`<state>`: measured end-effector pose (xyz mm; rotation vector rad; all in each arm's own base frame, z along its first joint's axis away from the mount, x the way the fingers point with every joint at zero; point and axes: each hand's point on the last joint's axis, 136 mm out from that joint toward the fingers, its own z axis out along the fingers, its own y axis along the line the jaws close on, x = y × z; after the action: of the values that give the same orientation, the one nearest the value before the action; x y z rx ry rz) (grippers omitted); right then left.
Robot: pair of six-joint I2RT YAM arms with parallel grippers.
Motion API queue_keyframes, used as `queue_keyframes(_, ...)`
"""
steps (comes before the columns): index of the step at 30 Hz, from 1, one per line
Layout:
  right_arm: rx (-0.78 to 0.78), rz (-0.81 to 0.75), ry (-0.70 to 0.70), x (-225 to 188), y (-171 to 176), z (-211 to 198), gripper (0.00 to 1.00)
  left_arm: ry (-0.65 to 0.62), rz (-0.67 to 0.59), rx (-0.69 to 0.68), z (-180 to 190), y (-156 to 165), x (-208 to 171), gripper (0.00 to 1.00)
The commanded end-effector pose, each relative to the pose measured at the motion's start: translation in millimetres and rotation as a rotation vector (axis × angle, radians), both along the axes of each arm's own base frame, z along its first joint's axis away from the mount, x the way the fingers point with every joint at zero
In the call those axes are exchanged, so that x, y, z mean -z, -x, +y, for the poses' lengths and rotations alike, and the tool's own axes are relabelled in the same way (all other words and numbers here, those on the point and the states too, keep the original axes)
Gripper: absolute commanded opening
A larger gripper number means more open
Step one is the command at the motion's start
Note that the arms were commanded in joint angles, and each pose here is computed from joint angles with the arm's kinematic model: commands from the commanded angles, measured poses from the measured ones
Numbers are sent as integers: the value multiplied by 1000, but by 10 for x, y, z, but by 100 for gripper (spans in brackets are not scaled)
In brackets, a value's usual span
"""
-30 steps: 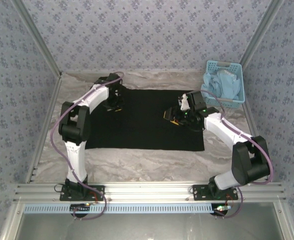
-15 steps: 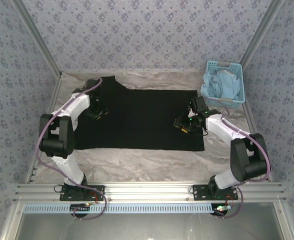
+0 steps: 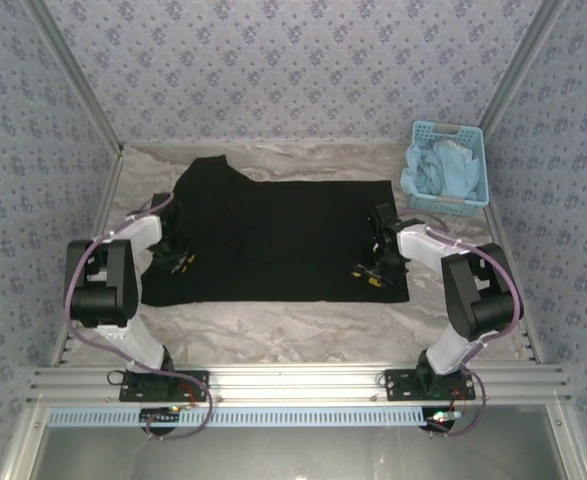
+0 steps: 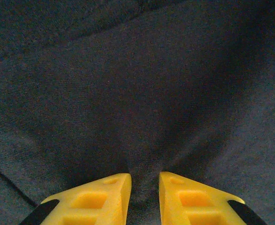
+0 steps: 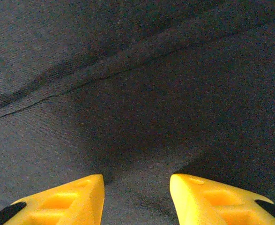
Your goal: Fold and stack the t-shirts
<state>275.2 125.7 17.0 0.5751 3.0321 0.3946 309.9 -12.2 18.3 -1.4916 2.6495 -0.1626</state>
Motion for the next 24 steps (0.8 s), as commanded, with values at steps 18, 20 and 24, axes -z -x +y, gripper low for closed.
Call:
queue_keyframes(18,-75,-44,95,-588,231,-46,60,-133,-35,-40,364,129,-615,40)
queue_keyframes(20,-74,-175,33,-774,-154,15,62,-136,-128,1,386,-376,-803,42)
queue_keyframes(24,-115,-295,7,-954,-825,-54,59,-118,-273,75,426,-1327,-983,45)
